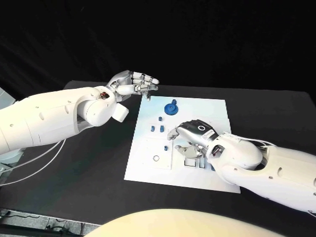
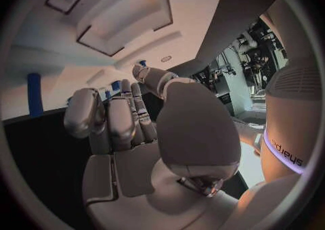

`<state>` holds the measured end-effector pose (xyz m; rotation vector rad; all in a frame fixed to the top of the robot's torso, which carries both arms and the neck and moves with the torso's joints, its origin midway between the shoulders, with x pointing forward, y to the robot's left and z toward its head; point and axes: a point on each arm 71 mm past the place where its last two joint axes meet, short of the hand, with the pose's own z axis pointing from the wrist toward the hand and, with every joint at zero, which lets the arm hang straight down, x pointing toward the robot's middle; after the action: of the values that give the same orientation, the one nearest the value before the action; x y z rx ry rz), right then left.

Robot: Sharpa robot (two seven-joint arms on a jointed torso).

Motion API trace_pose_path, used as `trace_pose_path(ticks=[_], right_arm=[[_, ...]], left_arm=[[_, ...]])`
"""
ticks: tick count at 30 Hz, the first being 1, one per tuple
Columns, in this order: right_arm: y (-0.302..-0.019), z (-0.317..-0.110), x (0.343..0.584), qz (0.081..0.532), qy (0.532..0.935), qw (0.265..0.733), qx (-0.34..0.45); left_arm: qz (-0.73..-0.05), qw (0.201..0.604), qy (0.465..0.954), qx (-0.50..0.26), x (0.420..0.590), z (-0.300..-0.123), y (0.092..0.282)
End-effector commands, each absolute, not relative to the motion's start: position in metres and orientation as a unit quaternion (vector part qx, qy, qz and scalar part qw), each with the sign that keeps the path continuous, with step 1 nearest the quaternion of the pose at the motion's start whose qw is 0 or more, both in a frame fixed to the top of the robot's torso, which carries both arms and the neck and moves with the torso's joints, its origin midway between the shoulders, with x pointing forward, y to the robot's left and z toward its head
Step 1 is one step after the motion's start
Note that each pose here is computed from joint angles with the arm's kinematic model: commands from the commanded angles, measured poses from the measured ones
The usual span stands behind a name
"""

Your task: Assemble the parts on the task board

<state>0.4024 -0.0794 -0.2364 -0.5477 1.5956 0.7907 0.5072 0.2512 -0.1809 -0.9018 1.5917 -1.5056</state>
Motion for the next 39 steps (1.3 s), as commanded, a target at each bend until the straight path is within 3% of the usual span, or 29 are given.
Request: trace_pose_path(ticks=[1,9,14,28,39], right_arm=[[-0.092,-0.225,0.407,0.339,0.686,0.607,-0.215],[-0.135,-0.202,0.432,0.287,0.709,0.614,-0.195],[-0.151,-0.198,0.445,0.264,0.724,0.607,-0.191],[-0.161,-0.206,0.456,0.229,0.756,0.581,-0.196],[-0.153,-0.210,0.455,0.241,0.757,0.574,-0.200]], left_arm=[[-0.595,0.371,0.621,-0.351,0.507,-0.180,0.250],[-0.594,0.371,0.621,-0.351,0.506,-0.180,0.251],[-0.595,0.370,0.622,-0.350,0.506,-0.180,0.250],[-0.596,0.373,0.619,-0.350,0.506,-0.179,0.250],[-0.595,0.372,0.620,-0.351,0.506,-0.180,0.251]])
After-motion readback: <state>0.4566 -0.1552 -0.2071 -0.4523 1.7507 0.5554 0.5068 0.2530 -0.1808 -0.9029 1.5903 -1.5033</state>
